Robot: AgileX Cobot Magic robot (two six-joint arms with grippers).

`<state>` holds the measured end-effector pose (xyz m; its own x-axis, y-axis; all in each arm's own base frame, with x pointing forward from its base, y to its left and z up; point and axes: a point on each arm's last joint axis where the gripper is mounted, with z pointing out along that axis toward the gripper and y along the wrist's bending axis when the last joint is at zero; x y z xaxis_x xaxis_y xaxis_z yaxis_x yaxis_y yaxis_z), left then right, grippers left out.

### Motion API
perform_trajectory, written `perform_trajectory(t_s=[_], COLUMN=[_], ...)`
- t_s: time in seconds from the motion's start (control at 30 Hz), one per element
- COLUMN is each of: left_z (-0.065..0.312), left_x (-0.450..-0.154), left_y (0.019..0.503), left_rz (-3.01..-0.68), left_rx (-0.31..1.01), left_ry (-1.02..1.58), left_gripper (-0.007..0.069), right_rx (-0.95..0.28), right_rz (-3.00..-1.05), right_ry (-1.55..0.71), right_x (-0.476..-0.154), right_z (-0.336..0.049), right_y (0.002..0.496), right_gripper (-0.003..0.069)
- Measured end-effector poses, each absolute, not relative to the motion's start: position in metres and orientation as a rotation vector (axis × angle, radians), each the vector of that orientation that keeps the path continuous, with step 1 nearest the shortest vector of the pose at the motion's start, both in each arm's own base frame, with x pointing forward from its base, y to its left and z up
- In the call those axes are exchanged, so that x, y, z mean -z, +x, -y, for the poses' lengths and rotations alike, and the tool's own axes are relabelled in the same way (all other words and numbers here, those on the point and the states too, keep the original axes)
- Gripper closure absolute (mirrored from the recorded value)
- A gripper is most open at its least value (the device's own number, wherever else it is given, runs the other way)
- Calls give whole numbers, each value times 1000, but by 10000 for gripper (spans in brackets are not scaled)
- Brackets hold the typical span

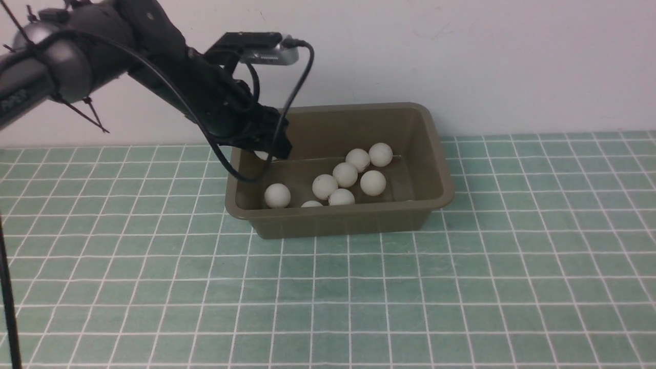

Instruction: Put the table tennis balls in the box on the green coffee tablecloth.

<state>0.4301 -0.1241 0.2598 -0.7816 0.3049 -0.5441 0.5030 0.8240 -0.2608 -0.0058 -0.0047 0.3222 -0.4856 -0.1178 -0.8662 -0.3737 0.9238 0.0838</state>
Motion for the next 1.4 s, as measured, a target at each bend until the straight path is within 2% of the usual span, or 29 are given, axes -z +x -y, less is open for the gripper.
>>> perform_trajectory(t_s=[0.17, 0.23, 0.27, 0.33, 0.47, 0.57, 0.67, 0.77, 0.83, 1.0, 1.13, 1.4], left_z=[136, 138, 139, 139, 139, 139, 136, 135, 135, 130, 121, 106], left_x=[-245, -240, -234, -233, -240, -259, -295, -319, -335, -367, -386, -379], left_y=[438, 441, 444, 445, 444, 437, 421, 408, 398, 363, 328, 285], left_rz=[-2466, -2457, -2450, -2447, -2441, -2424, -2366, -2323, -2292, -2187, -2078, -2039], left_rx=[517, 509, 499, 495, 503, 516, 517, 526, 541, 564, 523, 463], left_ry=[652, 656, 657, 653, 663, 687, 722, 759, 785, 838, 825, 760], left_gripper=[241, 200, 114, 74, 66, 166, 450, 594, 621, 629, 629, 629], right_rx=[-320, -320, -320, -306, -249, -177, -96, -55, -13, 27, 69, 178], right_rz=[-2072, -2072, -2072, -2071, -2064, -2019, -1930, -1868, -1862, -1901, -1853, -1838], right_ry=[-351, -351, -351, -349, -341, -324, -285, -221, -161, -117, -120, -118], right_x=[-322, -322, -322, -322, -322, -324, -326, -324, -321, -310, -308, -304], right_z=[5, 5, 5, 6, 9, 16, 28, 39, 44, 45, 45, 49], right_y=[-6, -6, -6, -5, -4, -5, -13, -21, -21, -14, -7, -2], right_gripper=[676, 676, 676, 676, 676, 676, 676, 676, 676, 676, 676, 676])
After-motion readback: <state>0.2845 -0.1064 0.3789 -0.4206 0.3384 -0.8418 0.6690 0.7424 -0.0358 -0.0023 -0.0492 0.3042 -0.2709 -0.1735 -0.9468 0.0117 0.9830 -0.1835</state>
